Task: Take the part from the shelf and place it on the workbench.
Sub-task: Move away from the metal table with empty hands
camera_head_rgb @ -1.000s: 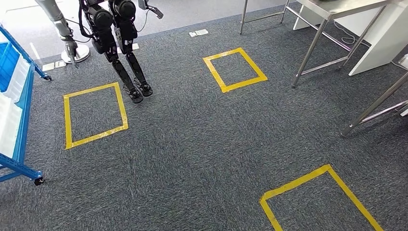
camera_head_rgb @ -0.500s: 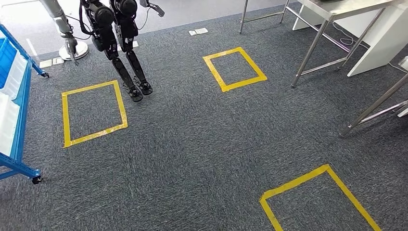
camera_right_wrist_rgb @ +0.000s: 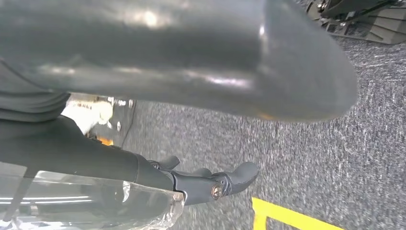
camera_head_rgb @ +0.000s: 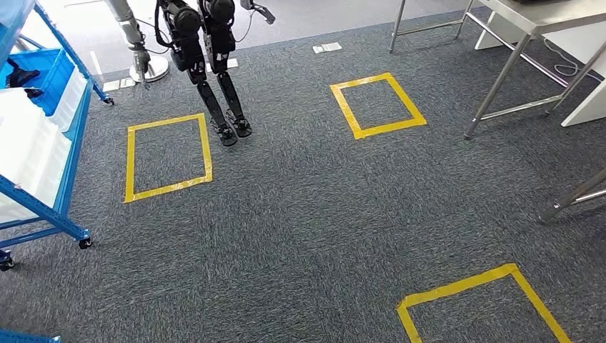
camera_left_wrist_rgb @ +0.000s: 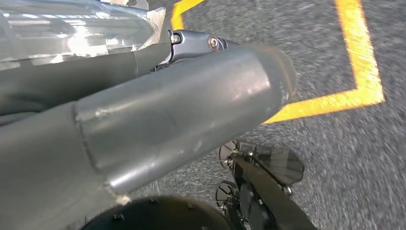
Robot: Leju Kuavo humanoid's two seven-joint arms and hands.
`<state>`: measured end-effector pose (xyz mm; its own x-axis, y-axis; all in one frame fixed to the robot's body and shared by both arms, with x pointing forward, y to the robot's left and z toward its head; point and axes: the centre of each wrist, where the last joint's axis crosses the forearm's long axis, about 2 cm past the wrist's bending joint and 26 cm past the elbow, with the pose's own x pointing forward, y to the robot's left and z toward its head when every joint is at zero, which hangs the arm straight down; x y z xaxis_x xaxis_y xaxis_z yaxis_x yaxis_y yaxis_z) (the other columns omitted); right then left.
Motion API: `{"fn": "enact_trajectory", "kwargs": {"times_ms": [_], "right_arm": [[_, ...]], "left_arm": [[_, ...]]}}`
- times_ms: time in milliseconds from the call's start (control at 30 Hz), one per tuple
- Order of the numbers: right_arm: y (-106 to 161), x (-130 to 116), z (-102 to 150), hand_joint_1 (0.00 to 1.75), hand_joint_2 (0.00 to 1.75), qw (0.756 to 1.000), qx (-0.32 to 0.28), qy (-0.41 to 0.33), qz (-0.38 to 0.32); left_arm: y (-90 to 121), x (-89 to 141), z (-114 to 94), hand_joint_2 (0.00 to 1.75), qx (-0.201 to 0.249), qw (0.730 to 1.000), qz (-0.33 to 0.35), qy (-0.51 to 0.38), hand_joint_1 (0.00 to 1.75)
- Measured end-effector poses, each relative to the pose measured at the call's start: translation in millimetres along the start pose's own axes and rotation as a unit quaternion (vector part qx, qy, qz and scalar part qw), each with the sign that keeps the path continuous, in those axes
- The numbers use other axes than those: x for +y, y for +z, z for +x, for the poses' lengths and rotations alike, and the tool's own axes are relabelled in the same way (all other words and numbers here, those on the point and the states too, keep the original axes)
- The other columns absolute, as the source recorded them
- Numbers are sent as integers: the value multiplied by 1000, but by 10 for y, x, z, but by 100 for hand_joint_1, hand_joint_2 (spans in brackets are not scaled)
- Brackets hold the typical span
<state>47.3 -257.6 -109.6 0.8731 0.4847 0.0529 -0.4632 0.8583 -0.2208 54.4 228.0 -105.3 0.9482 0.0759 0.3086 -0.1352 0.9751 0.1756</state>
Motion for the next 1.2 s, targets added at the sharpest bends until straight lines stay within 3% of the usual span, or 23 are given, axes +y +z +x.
{"fn": "enact_trajectory", "kwargs": {"times_ms": [1000, 1200], "right_arm": [[-7, -21, -5, 0, 0, 1000, -2, 19, 19], [-8, -22, 0, 0, 0, 998, -1, 55, 29]], "left_arm": [[5, -7, -12, 0, -3, 999, 11, 41, 0], [21, -42, -5, 0, -18, 996, 52, 70, 0]]}}
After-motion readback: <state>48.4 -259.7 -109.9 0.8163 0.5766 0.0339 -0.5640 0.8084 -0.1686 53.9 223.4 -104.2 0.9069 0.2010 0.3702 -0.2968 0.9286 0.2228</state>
